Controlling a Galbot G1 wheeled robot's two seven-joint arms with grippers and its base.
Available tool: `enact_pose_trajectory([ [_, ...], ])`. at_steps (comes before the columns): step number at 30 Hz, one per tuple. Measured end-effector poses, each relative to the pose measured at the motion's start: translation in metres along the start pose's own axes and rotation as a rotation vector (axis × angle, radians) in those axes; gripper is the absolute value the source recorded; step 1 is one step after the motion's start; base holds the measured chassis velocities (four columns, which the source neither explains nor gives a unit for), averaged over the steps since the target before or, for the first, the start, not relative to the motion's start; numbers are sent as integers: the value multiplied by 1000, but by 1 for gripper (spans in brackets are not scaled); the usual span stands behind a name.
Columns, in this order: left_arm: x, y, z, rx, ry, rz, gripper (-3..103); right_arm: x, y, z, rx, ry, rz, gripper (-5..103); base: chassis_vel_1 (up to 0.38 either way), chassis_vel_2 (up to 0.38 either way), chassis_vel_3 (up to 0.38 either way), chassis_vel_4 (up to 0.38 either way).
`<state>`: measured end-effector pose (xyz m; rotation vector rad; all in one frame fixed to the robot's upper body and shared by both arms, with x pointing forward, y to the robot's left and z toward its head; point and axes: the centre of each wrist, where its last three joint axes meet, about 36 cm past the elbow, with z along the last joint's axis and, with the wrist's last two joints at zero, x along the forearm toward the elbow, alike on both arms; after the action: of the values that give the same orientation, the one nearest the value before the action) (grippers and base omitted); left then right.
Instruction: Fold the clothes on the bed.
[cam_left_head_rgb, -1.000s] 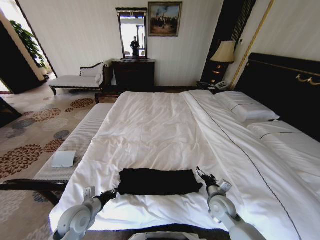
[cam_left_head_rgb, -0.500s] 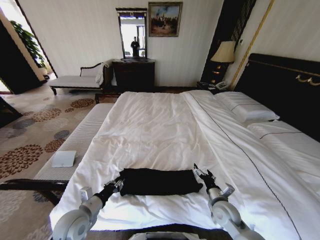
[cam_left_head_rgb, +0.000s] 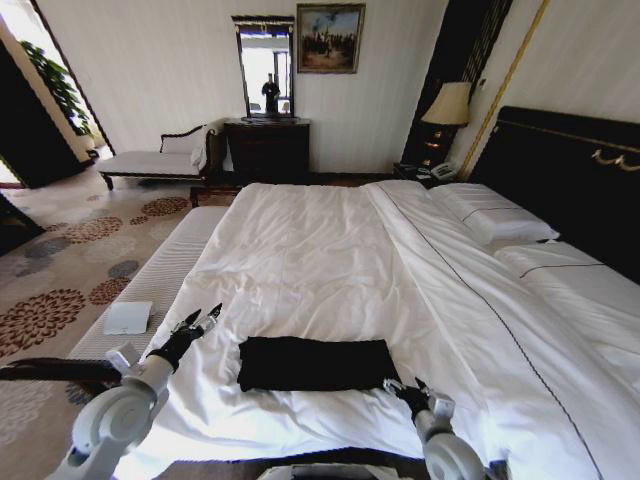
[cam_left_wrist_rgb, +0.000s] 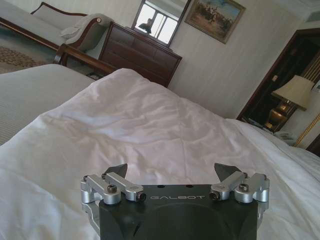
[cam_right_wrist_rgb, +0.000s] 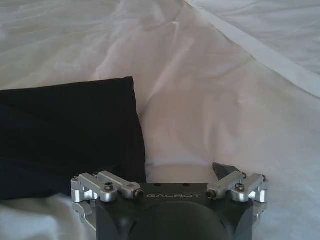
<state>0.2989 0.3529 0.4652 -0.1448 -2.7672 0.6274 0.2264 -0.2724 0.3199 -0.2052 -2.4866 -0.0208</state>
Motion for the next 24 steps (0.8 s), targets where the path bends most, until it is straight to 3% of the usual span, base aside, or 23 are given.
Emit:
enact_pose_trajectory([
  [2, -1, 0, 5, -1, 10, -6, 99, -7, -4, 0, 22, -34, 26, 100, 0, 0, 0, 0],
  [4, -2, 0, 11, -1, 19, -13, 100, -27, -15, -14, -13, -155, 29, 100, 0, 0, 0, 0],
  [6, -2, 0, 12, -1, 21, -15, 100, -31, -17, -19, -43, -177, 14, 100, 0, 0, 0, 0],
  [8, -2, 2, 15, -3, 29, -27, 100, -37, -21, -38, -254, -193, -90, 100, 0, 0, 0, 0],
  [10, -1, 3, 16, -3, 33, -31, 100, -37, -19, -49, -380, -164, -147, 100, 0, 0, 0, 0],
  [12, -1, 3, 16, -3, 33, -32, 100, -37, -19, -51, -405, -148, -159, 100, 0, 0, 0, 0],
  [15, 2, 1, 14, -7, 27, -31, 100, -30, -11, -60, -532, 4, -174, 100, 0, 0, 0, 0],
  [20, 5, -2, 18, -6, 33, -33, 100, -19, 1, -56, -592, 143, -156, 100, 0, 0, 0, 0],
  [24, 6, -6, 20, -8, 37, -26, 100, -24, -1, -51, -607, 155, -149, 100, 0, 0, 0, 0],
])
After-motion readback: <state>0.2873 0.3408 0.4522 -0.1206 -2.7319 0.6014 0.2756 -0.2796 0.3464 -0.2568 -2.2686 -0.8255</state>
